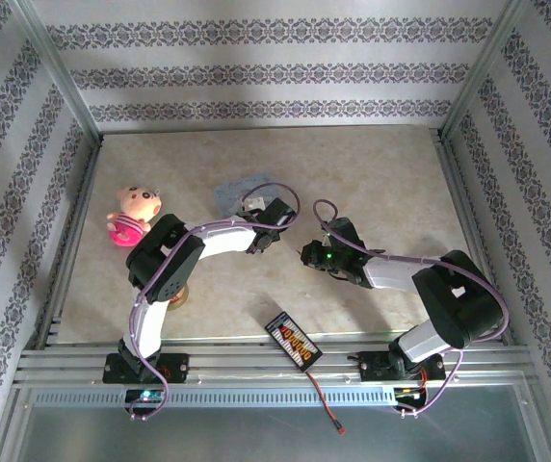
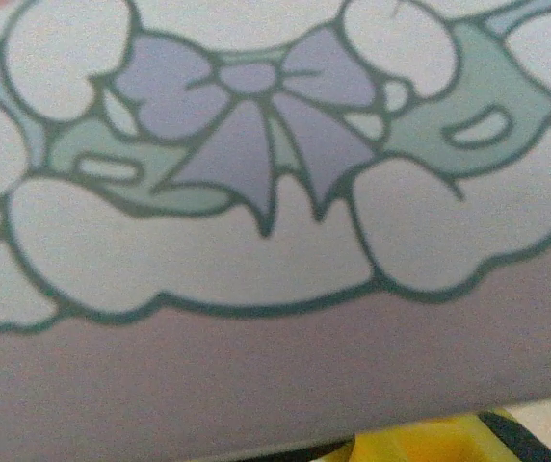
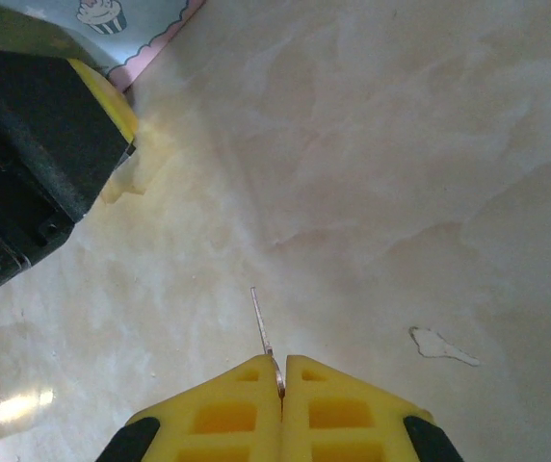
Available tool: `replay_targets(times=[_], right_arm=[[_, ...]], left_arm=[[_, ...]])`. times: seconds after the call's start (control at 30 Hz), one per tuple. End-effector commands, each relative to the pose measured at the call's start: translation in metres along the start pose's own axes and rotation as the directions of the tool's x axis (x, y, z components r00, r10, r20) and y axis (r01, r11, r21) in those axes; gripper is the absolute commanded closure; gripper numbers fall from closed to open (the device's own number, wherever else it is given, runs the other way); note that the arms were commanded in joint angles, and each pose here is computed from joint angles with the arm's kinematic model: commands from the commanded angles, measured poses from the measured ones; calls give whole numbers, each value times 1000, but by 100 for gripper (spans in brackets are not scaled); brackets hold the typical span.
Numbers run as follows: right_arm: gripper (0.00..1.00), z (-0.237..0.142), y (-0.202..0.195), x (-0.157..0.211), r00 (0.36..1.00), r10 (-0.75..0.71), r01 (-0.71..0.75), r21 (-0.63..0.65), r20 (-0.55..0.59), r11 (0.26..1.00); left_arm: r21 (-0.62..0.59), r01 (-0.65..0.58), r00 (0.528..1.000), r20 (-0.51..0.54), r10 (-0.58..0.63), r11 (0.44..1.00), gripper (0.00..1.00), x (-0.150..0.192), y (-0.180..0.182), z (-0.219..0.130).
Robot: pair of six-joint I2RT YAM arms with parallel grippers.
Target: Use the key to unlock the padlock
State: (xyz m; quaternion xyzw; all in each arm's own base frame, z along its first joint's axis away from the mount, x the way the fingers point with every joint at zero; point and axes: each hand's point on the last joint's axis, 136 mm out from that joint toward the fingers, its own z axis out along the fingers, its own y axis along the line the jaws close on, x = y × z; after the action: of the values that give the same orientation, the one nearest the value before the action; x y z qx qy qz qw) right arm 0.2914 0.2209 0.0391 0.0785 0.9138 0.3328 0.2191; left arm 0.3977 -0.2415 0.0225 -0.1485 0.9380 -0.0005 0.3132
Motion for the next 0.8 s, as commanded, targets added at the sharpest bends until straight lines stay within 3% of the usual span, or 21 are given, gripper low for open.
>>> replay_targets(times=[0.0, 0.23, 0.5, 0.77], right_arm=[[100, 2, 10, -9, 1000, -18, 19, -21, 20, 1000], [100, 3, 10, -9, 1000, -18, 18, -23, 14, 1000], [100, 6, 8, -9, 1000, -13, 13, -19, 9, 1000], [100, 13, 17, -7, 999, -21, 25, -96, 41, 995]], left_arm=[[10, -8, 1000, 17, 8, 1000, 63, 0, -4, -2], [36, -25, 999, 26, 24, 999, 65, -7, -12, -6], [97, -25, 1000, 8, 25, 995, 81, -10, -23, -16], [156, 127, 983, -149, -104, 979, 81, 0, -31, -31]])
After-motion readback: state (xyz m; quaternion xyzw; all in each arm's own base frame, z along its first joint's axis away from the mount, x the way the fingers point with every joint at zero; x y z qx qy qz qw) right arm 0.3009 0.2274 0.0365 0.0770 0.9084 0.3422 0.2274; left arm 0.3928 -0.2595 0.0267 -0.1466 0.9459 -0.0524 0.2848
